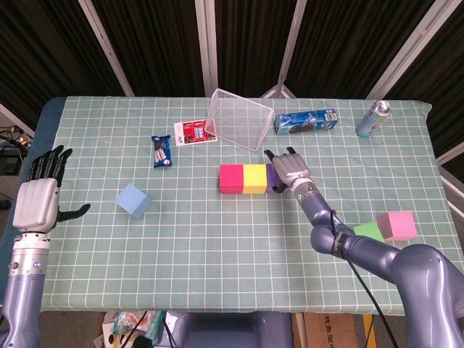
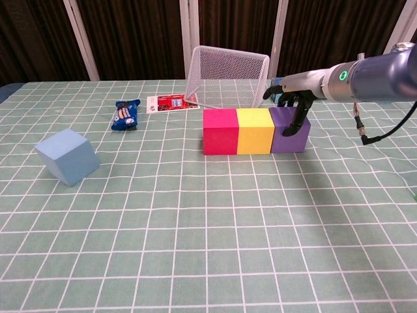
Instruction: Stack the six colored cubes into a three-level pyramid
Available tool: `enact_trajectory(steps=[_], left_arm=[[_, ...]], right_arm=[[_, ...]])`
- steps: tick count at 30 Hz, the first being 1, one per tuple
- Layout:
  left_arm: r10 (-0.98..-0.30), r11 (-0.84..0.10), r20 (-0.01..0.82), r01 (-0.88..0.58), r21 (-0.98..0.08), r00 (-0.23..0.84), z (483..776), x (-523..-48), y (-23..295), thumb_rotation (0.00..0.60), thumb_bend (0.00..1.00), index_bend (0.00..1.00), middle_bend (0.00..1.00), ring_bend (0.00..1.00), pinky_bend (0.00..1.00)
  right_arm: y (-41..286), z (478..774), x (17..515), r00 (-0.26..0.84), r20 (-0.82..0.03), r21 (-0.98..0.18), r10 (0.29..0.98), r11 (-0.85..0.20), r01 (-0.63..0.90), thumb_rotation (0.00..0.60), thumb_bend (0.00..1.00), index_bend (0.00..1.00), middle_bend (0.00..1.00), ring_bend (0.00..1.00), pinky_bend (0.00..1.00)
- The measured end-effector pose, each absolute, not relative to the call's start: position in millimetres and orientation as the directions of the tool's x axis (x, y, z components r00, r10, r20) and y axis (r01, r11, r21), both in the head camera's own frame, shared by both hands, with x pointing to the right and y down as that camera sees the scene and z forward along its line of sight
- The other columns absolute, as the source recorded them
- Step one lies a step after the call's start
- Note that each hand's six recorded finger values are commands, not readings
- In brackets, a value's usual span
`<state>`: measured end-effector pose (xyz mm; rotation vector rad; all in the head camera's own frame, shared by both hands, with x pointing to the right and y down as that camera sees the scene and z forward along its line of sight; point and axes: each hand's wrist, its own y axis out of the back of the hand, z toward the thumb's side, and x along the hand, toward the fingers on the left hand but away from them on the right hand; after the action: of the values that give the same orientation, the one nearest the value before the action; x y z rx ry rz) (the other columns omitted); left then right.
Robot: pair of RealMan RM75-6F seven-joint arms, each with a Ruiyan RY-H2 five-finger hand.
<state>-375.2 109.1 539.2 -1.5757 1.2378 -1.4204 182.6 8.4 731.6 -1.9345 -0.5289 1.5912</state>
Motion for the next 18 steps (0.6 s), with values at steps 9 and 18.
enact_trajectory(steps=[9, 18], left_arm=[[-0.94, -0.323, 0.339, -0.209, -0.923, -0.047, 538.8, -376.3, 108.6, 0.6, 0.11, 0.0, 0.0, 0.0, 0.0], [-0.939, -0.324, 0.34, -0.213, -0.922, -0.046, 538.6, -376.6, 108.7, 0.6, 0.11, 0.0, 0.0, 0.0, 0.0]], right_arm=[[12.6, 733.7, 184.4, 0.208, -0.759, -0.641, 0.617, -0.765, -0.066, 0.6, 0.29, 0.0, 0.26, 0.27, 0.0], [14.7, 732.0, 180.2, 0.218, -0.757, -0.639, 0.616, -0.767, -0.055, 0.6, 0.29, 0.0, 0.26, 0.27, 0.0]])
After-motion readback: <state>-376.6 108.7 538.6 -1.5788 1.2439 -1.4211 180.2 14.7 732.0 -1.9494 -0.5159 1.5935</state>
